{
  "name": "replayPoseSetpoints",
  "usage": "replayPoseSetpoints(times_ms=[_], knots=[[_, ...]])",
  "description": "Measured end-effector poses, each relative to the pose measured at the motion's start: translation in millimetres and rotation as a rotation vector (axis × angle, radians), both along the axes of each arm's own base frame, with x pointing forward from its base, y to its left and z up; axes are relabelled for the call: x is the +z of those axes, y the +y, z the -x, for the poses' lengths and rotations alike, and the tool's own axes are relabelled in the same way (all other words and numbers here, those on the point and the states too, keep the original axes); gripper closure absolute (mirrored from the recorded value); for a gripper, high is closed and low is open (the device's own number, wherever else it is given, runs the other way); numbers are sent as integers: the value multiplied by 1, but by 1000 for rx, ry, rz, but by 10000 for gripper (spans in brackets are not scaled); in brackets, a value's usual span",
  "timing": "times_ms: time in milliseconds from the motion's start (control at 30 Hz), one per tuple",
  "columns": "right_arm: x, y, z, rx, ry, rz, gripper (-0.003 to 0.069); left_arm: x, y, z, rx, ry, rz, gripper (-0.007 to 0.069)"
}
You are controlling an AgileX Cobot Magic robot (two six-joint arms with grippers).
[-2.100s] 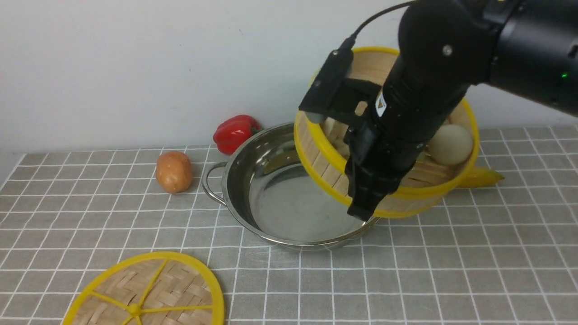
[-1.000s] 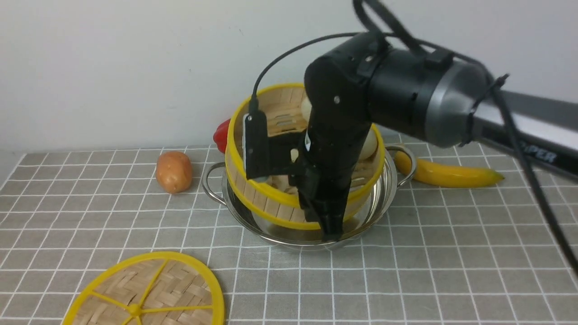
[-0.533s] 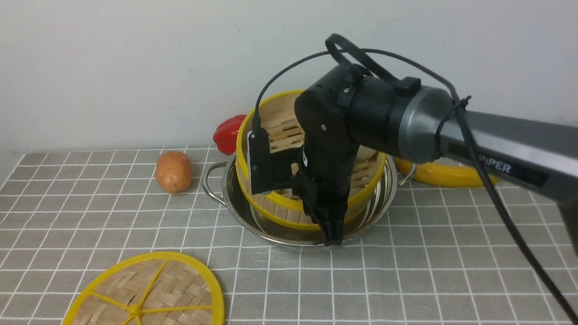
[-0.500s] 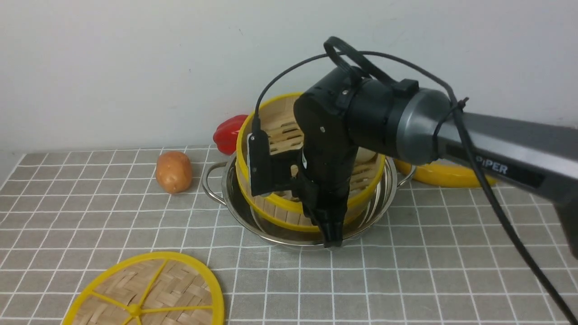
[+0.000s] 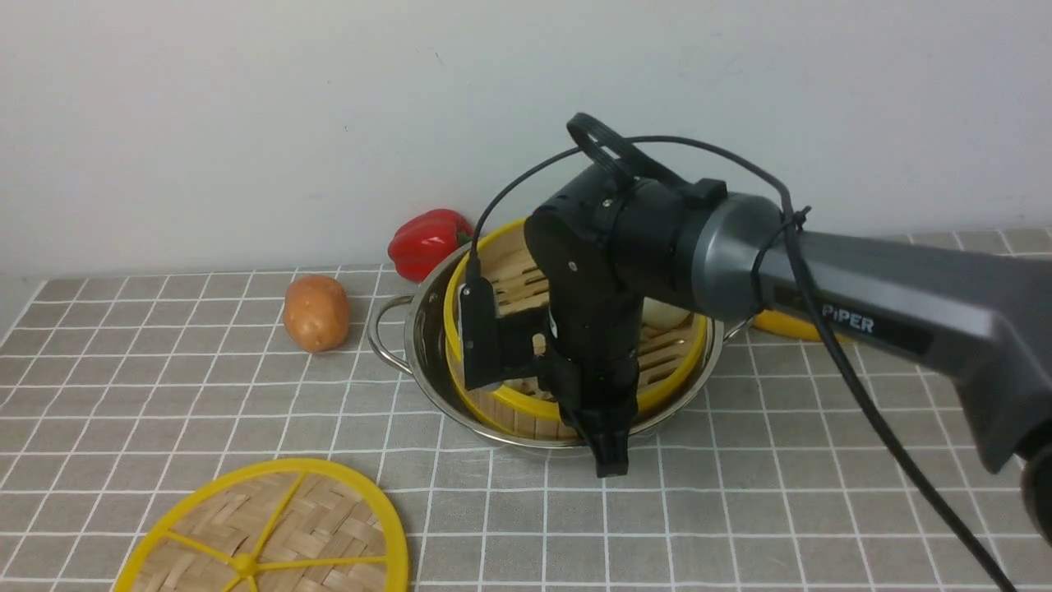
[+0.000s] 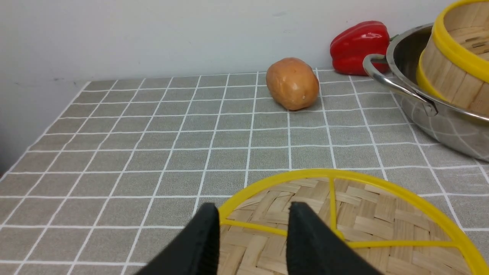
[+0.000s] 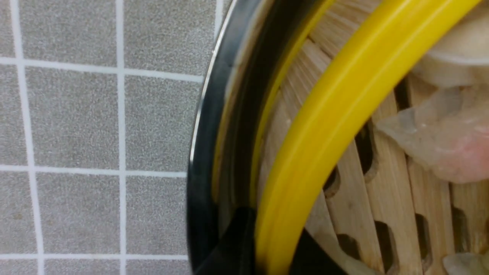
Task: Place the steamer in the pot on the grey tablecloth, and put the lid on the steamer.
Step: 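Place the bamboo steamer basket of food into the steel pot with the right gripper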
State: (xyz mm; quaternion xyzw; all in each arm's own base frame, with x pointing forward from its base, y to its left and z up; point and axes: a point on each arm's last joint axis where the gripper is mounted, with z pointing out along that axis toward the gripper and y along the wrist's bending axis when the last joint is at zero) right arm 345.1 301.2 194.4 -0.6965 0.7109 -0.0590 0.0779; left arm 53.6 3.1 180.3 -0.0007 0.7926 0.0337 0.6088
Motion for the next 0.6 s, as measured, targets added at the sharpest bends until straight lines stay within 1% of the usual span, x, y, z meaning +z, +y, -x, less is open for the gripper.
replayPoseSetpoints(times_ms=[300,400,467,533,567,600], knots=[[-1,0,0,1,-1,-2,599,0,0,0,0,0,0,382],[-1,0,0,1,-1,-2,587,0,0,0,0,0,0,382],[-1,0,-1,3,-7,-1,564,0,0,0,0,0,0,382],[0,1,-2,9,-21,-6,506,0,0,0,0,0,0,382],[0,1,-3,11,-23,-7,501,0,0,0,0,0,0,382],[0,1,-3,12,-26,-8,461,0,0,0,0,0,0,382]])
